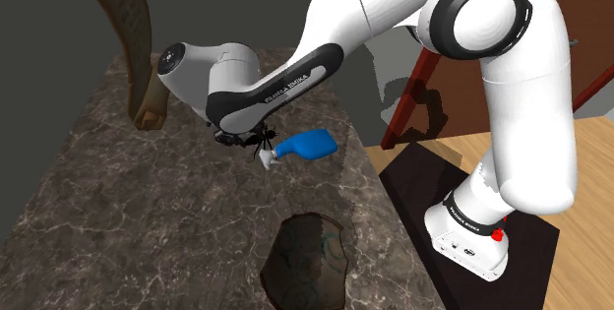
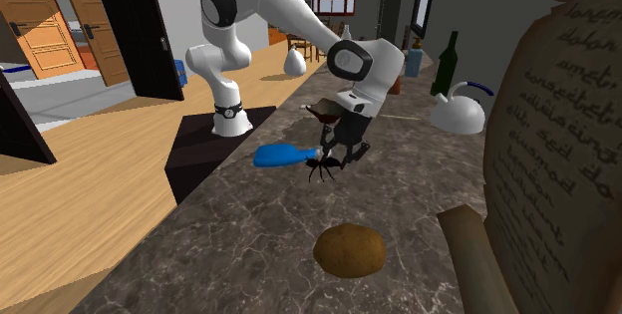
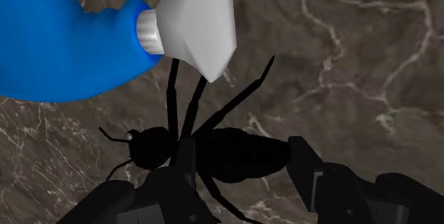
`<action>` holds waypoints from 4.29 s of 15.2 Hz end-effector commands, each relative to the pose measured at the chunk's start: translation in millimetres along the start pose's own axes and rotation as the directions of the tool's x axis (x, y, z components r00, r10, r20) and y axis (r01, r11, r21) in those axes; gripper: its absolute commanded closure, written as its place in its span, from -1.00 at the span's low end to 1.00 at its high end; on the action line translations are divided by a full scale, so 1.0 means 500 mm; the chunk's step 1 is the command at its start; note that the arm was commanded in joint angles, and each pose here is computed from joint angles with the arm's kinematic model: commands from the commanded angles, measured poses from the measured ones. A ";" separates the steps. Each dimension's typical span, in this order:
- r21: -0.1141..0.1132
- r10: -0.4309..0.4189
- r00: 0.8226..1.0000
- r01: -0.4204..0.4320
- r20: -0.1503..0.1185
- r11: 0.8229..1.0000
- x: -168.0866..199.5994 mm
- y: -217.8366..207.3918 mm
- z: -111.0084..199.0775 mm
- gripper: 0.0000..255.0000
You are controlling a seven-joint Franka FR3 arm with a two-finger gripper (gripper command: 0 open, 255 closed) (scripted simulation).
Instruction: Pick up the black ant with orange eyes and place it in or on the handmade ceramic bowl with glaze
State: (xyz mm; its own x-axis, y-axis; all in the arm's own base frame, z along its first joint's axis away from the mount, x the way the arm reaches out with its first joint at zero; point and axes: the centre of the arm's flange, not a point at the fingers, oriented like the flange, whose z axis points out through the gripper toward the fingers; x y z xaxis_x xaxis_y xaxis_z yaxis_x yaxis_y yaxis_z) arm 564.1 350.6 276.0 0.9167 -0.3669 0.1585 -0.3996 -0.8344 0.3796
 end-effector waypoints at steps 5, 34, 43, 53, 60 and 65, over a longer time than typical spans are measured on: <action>0.000 0.000 1.000 0.000 0.000 1.000 0.009 0.027 -0.059 1.00; 0.000 0.000 1.000 0.000 0.000 1.000 -0.191 0.113 -0.293 1.00; 0.000 0.000 1.000 0.000 0.000 1.000 -0.424 0.122 -0.339 1.00; 0.000 0.000 1.000 0.000 0.000 1.000 -0.683 0.131 -0.391 1.00; 0.000 0.000 1.000 0.000 0.000 1.000 -0.708 0.108 -0.336 1.00; 0.000 0.000 1.000 0.000 0.000 1.000 -0.716 0.088 -0.288 1.00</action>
State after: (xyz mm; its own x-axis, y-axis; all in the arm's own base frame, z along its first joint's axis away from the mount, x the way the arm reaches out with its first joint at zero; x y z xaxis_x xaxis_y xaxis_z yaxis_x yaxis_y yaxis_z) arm 219.8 504.8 372.5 0.9167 -0.3669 0.1582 -0.3995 -0.8341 0.3802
